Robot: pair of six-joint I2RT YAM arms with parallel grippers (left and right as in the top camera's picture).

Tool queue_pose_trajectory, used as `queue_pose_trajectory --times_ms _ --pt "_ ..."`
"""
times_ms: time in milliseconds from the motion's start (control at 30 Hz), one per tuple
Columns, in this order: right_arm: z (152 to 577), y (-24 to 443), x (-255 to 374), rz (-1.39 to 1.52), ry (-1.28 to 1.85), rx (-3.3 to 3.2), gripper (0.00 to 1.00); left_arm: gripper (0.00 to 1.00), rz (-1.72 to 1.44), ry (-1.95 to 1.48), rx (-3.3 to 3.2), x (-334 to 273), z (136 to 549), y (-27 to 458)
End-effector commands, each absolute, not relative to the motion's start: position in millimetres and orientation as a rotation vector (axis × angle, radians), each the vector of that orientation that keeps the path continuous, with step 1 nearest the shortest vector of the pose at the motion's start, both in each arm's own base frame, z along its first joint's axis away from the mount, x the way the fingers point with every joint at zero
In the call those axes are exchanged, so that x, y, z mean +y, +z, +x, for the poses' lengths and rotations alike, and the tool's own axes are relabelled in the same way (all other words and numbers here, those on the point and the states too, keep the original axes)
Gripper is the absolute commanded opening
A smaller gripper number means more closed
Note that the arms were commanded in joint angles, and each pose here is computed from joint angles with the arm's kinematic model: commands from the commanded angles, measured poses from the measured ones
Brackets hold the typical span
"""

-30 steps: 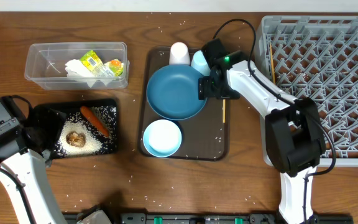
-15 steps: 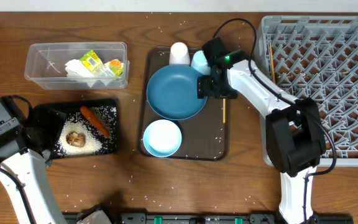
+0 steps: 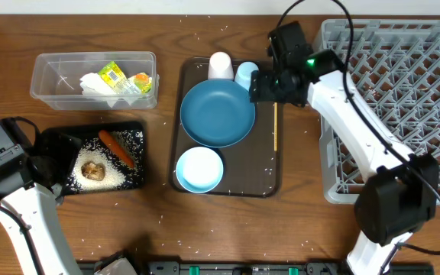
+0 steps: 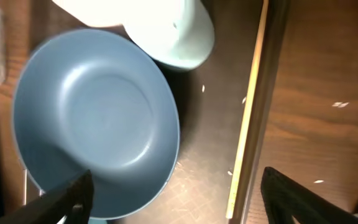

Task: Sort waste into correct bins and load items into the dishwasher rack
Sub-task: 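Return the right gripper to the remaining chopstick and grasp it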

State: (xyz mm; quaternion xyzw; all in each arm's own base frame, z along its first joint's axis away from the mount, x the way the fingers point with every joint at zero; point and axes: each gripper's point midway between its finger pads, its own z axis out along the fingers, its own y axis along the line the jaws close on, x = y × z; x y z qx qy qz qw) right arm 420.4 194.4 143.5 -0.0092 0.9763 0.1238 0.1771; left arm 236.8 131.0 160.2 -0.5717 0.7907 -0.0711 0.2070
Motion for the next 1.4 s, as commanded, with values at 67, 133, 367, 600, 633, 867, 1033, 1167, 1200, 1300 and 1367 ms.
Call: queue_pose_trajectory --times_ms 67,133,367,600,633,867,1033,1167,1200,1300,1367 --pt "427 116 178 -0.022 0.249 2.816 0.66 0.98 -1.608 -0.181 2.196 133 233 159" --pt "428 102 178 -0.021 0.237 2.841 0.61 0.98 -1.608 -0.181 2.196 133 233 159" --pt "431 57 177 -0.011 0.199 2.920 0.58 0.98 -1.608 -0.181 2.196 133 233 159" --pt "430 43 175 -0.008 0.185 2.947 0.58 0.98 -1.608 -0.181 2.196 133 233 159" --pt "430 43 176 -0.008 0.186 2.946 0.58 0.98 -1.608 -0.181 2.196 133 233 159" --pt "428 40 178 -0.017 0.185 2.949 0.58 0.98 -1.608 -0.181 2.196 133 233 159" --pt "426 30 167 0.000 0.114 2.947 0.59 0.98 -1.608 -0.181 2.196 133 233 159" --pt "426 24 166 0.003 0.118 2.945 0.59 0.98 -1.608 -0.181 2.196 133 233 159" --pt "426 22 167 0.003 0.120 2.943 0.59 0.98 -1.608 -0.181 2.196 133 233 159" --pt "425 20 167 0.002 0.121 2.942 0.59 0.98 -1.608 -0.181 2.196 133 233 159" --pt "425 19 168 -0.001 0.126 2.941 0.59 0.98 -1.608 -0.181 2.196 133 233 159"
